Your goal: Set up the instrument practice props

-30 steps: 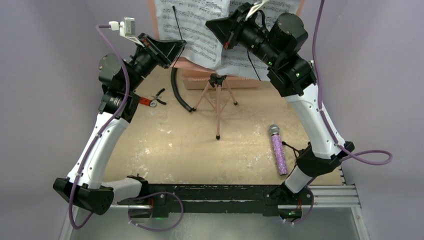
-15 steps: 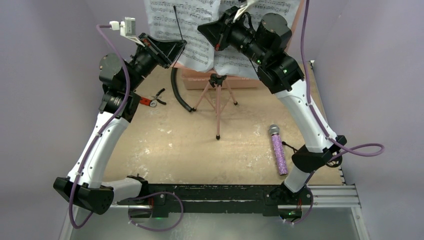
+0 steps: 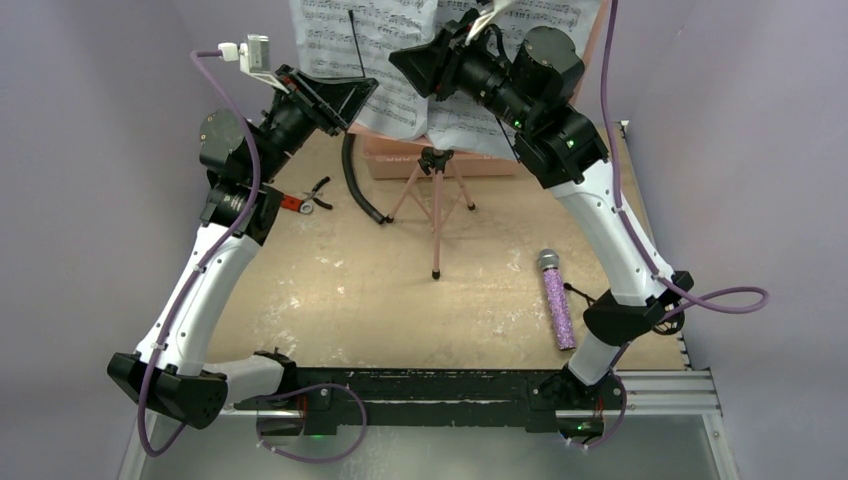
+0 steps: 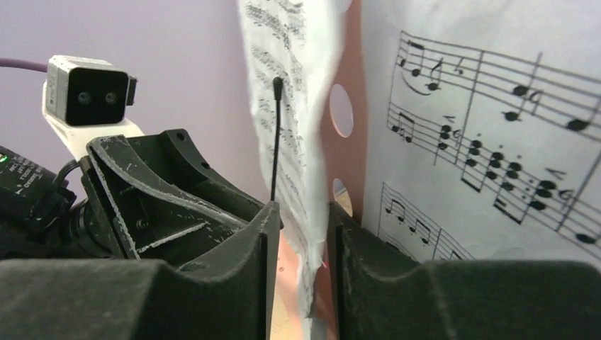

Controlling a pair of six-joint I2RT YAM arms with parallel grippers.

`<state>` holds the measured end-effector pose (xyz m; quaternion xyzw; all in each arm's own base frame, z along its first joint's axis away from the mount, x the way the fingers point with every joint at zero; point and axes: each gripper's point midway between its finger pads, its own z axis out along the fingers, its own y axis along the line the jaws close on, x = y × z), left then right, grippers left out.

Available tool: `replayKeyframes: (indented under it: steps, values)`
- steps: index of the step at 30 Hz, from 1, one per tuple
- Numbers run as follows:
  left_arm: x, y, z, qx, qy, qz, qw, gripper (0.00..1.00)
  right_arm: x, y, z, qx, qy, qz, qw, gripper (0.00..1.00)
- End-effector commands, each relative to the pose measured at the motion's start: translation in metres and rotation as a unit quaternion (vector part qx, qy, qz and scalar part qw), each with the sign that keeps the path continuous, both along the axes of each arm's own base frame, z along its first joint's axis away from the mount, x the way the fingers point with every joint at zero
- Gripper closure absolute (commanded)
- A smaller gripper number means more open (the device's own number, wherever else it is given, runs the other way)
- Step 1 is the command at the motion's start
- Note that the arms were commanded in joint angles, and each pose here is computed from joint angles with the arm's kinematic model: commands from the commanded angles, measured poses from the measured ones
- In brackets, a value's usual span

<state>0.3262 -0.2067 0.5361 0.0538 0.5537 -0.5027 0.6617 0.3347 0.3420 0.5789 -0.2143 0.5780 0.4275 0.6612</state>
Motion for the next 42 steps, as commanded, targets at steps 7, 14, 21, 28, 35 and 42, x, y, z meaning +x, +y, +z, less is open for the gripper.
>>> replayKeyframes:
  steps: [7,14,21,28,35,42]
  values:
    - [-0.013,0.007,0.020,-0.035,-0.020,0.007,0.999,0.41,-0.024,-0.028,0.048,0.038,-0.065,-0.025,0.997,0.57]
    - [-0.014,0.009,0.020,-0.040,-0.015,0.011,0.999,0.34,-0.023,-0.038,0.045,0.021,-0.072,-0.050,0.996,0.54]
    - [-0.016,0.011,0.022,-0.046,-0.012,0.015,0.999,0.29,-0.021,-0.054,0.043,0.003,-0.082,-0.089,0.993,0.52]
    - [-0.016,0.015,0.021,-0.046,-0.008,0.025,0.999,0.20,-0.021,-0.066,0.045,-0.008,-0.092,-0.115,0.989,0.52]
    - [-0.016,0.017,0.020,-0.044,-0.007,0.032,0.999,0.19,-0.025,-0.077,0.048,-0.017,-0.106,-0.133,0.985,0.50]
    - [-0.015,0.020,0.019,-0.041,-0.006,0.042,0.998,0.07,-0.042,-0.084,0.054,-0.014,-0.139,-0.121,0.983,0.46]
